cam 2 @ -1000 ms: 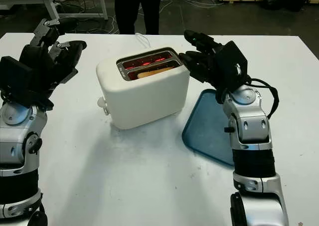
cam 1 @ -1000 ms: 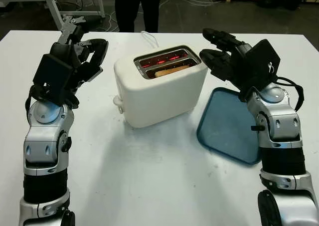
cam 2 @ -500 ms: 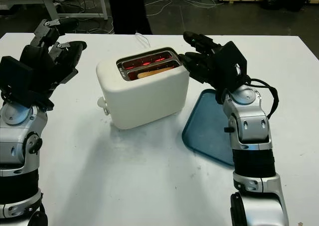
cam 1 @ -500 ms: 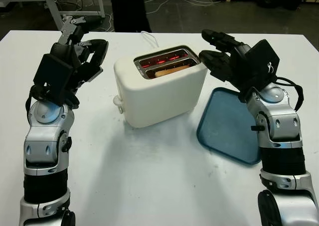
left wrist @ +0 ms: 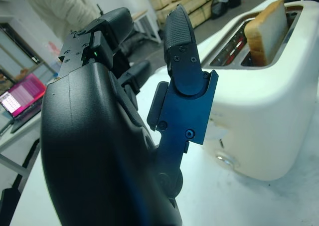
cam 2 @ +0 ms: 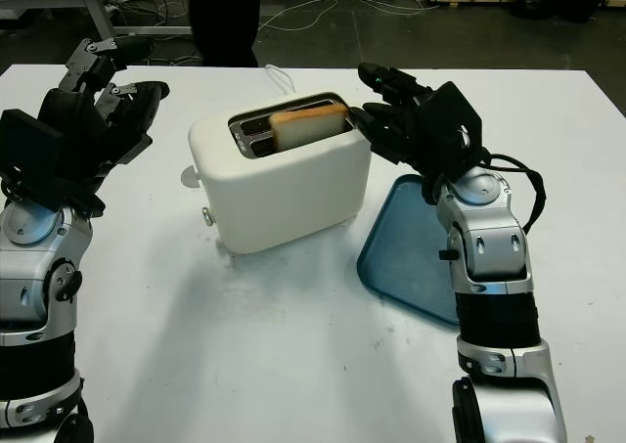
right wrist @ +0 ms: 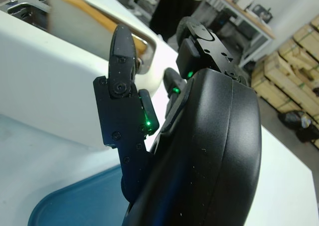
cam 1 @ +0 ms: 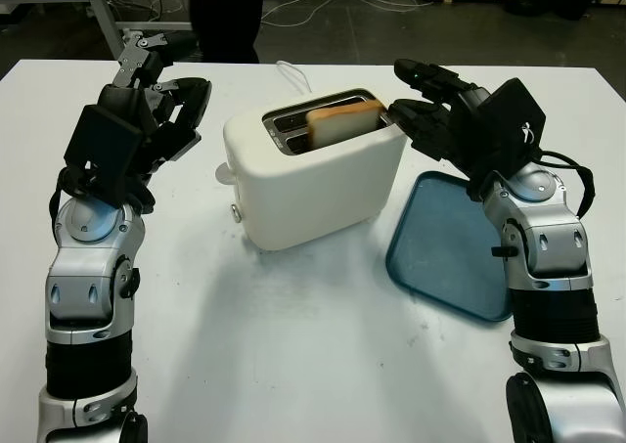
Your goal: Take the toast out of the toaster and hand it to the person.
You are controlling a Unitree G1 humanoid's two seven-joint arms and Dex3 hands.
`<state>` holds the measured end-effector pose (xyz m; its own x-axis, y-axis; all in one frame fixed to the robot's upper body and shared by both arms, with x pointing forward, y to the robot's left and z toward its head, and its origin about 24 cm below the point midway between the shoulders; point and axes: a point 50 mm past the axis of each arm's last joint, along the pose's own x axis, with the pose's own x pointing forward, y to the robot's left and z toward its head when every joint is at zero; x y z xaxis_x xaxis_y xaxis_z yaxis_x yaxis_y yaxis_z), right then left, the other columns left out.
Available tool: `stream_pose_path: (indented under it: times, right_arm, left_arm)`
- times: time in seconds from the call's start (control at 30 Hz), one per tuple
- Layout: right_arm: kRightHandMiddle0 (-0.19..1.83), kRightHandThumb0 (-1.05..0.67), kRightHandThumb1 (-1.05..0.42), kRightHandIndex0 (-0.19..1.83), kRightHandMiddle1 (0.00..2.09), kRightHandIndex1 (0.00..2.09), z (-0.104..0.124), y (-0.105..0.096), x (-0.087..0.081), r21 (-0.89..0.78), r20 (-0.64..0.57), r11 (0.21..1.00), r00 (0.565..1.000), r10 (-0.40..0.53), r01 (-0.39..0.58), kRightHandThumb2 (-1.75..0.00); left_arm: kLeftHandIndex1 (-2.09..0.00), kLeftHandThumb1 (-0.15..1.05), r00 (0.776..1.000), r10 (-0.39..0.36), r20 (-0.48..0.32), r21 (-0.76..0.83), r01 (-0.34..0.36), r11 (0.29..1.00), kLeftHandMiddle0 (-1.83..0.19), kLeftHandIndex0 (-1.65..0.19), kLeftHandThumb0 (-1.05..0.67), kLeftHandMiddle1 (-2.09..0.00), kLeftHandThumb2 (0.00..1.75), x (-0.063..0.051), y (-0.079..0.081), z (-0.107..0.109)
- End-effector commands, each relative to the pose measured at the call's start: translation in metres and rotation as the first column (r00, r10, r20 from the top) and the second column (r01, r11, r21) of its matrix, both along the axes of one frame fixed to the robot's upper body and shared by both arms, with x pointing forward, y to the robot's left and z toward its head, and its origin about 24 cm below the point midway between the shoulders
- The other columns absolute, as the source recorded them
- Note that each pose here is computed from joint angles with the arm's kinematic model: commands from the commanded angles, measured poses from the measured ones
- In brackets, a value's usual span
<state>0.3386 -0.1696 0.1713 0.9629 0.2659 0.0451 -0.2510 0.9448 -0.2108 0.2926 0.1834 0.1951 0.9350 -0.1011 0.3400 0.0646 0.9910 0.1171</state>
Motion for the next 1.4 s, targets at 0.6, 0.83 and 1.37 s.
stream_pose_path:
  times: [0.6, 0.83, 1.37]
  right_arm:
    - [0.92, -0.30, -0.55, 0.82, 0.16, 0.61, 0.102, 0.004, 0.039, -0.440, 0.489, 0.898, 0.836, 0.249, -0.010, 0.00]
    - [0.92, -0.48, -0.62, 0.80, 0.10, 0.52, 0.103, 0.037, 0.037, -0.780, 0.433, 0.623, 0.771, 0.466, 0.062, -0.01]
    - [0.95, -0.29, -0.61, 0.79, 0.04, 0.43, 0.073, 0.068, 0.045, -0.906, 0.299, 0.422, 0.765, 0.571, 0.039, 0.00]
  left_arm:
    - [-0.95, 0.89, 1.000, -0.004, 0.020, -0.007, 0.004, 1.000, 0.00, 0.00, -0.48, -1.07, 0.45, -0.001, -0.001, 0.004]
    - [-0.95, 0.89, 1.000, 0.006, 0.020, -0.002, -0.006, 1.000, 0.00, 0.00, -0.50, -1.07, 0.45, -0.001, -0.002, 0.004]
    - [-0.94, 0.88, 1.000, 0.010, 0.023, -0.004, -0.010, 1.000, 0.00, 0.00, -0.49, -1.06, 0.43, -0.003, 0.000, 0.005]
